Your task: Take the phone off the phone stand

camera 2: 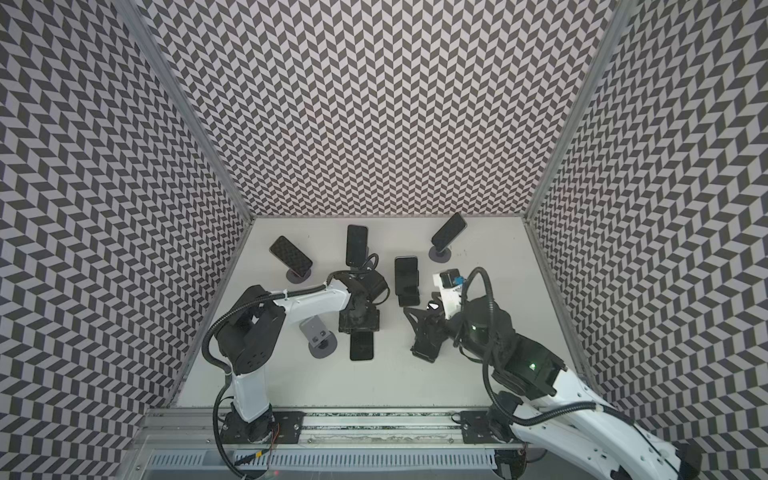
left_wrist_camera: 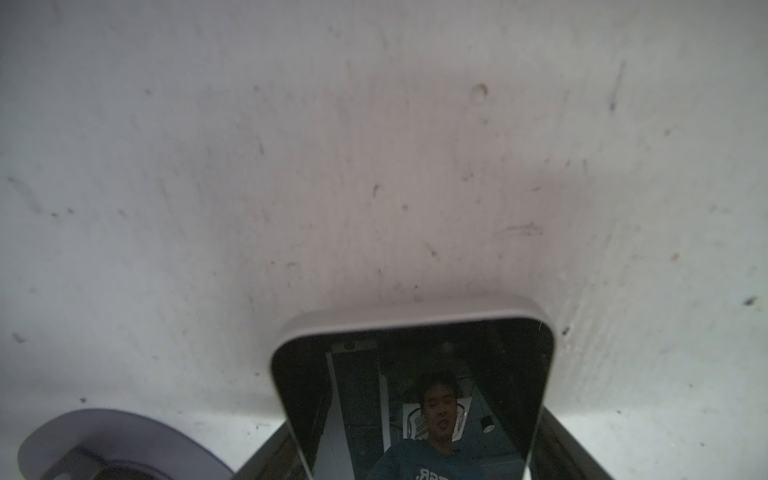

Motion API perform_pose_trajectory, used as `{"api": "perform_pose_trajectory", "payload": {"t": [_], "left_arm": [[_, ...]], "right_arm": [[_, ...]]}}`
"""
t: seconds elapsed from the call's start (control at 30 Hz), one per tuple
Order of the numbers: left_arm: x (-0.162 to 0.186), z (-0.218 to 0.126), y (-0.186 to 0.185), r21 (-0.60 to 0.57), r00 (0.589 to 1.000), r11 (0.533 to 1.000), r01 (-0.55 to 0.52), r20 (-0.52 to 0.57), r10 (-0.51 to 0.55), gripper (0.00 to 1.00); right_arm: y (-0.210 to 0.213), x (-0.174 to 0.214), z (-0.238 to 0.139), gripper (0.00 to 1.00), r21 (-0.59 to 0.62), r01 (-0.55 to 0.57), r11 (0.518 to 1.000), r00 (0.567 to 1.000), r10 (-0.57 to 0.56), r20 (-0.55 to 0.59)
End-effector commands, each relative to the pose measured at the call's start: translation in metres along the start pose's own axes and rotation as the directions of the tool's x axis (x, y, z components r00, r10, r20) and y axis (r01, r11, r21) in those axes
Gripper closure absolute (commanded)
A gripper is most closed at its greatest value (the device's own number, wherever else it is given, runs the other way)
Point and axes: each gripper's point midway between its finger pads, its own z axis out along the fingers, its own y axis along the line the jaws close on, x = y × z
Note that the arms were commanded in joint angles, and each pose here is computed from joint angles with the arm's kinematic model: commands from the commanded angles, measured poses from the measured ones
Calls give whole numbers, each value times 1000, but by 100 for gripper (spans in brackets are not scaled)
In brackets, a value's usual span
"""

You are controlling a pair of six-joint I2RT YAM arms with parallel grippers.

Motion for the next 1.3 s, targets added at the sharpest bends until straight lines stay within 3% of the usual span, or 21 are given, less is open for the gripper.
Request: {"api": "perform_pose_trajectory", "payload": {"t": [0.0, 0.27, 0.93, 1.27], "left_arm": [[2, 9, 3, -37, 1000, 999, 9, -11, -9, 24], [4, 10, 5, -46, 1000, 999, 6, -15, -7, 19], [-5, 4, -6, -12, 1000, 1000, -6, 8, 7, 18], [-32, -36, -23, 55, 993, 998, -10, 122, 3, 14]], "right_arm": [[-2, -6, -3, 13, 5, -4, 1000, 999, 4, 34], [-2, -6, -3, 13, 4, -7, 1000, 999, 7, 35], [-4, -4, -1, 11, 22, -23, 1000, 1000, 23, 18], [-20, -23, 5, 10, 156, -55, 986, 998, 50, 39]]}}
